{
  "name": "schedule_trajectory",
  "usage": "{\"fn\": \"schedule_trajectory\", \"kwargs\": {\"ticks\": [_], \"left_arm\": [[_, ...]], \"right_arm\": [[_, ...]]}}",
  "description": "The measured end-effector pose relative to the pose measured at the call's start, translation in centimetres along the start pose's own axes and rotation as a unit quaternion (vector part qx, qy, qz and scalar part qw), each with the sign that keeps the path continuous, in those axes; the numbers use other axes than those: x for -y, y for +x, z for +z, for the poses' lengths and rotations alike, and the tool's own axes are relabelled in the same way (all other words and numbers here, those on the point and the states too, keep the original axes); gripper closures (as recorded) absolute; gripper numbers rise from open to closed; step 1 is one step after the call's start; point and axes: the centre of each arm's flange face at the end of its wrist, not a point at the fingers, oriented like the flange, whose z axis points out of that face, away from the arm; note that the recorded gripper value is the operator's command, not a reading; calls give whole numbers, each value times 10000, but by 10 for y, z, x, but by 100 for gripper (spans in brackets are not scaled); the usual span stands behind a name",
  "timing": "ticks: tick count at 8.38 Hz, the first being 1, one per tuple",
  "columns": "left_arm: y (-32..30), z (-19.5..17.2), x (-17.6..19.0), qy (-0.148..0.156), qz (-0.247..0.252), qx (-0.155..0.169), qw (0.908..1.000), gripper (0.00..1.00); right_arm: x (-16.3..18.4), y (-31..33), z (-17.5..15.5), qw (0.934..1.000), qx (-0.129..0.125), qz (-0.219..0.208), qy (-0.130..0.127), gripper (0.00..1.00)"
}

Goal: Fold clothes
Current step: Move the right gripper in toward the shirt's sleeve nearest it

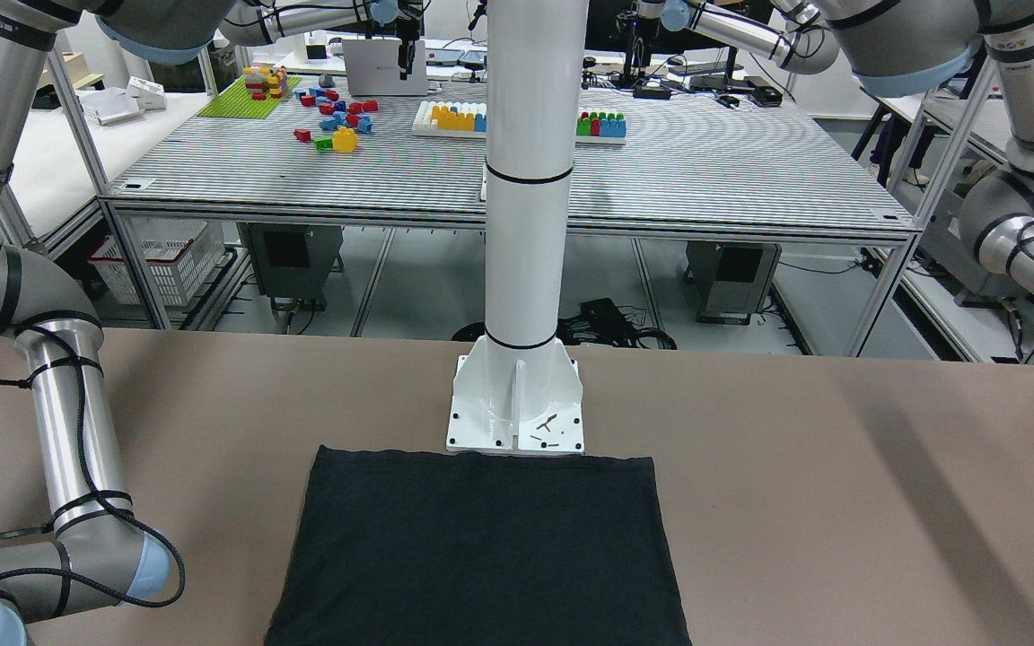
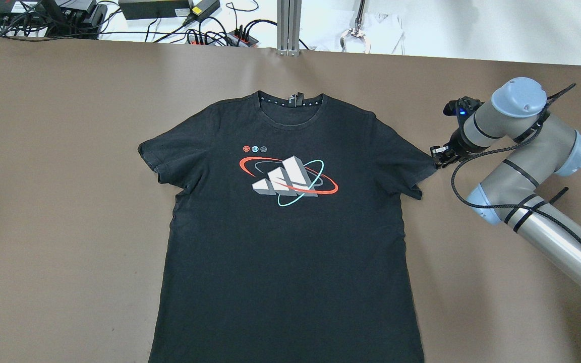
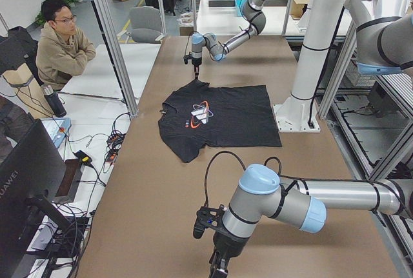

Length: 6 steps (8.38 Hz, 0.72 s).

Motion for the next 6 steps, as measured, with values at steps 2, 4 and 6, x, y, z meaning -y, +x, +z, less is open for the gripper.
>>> {"fn": "schedule_trajectory", "kwargs": {"ticks": [2, 4, 6], "left_arm": [[0, 0, -1, -8, 0, 0, 10000, 0], [0, 1, -1, -11, -5, 2, 10000, 0], [0, 1, -1, -9, -1, 2, 10000, 0]], "right_arm": [[2, -16, -17, 9997, 225, -72, 17, 100], [5, -52, -56, 9985, 508, -116, 138, 100], [8, -104, -85, 9965, 796, 22, 250, 100]]}}
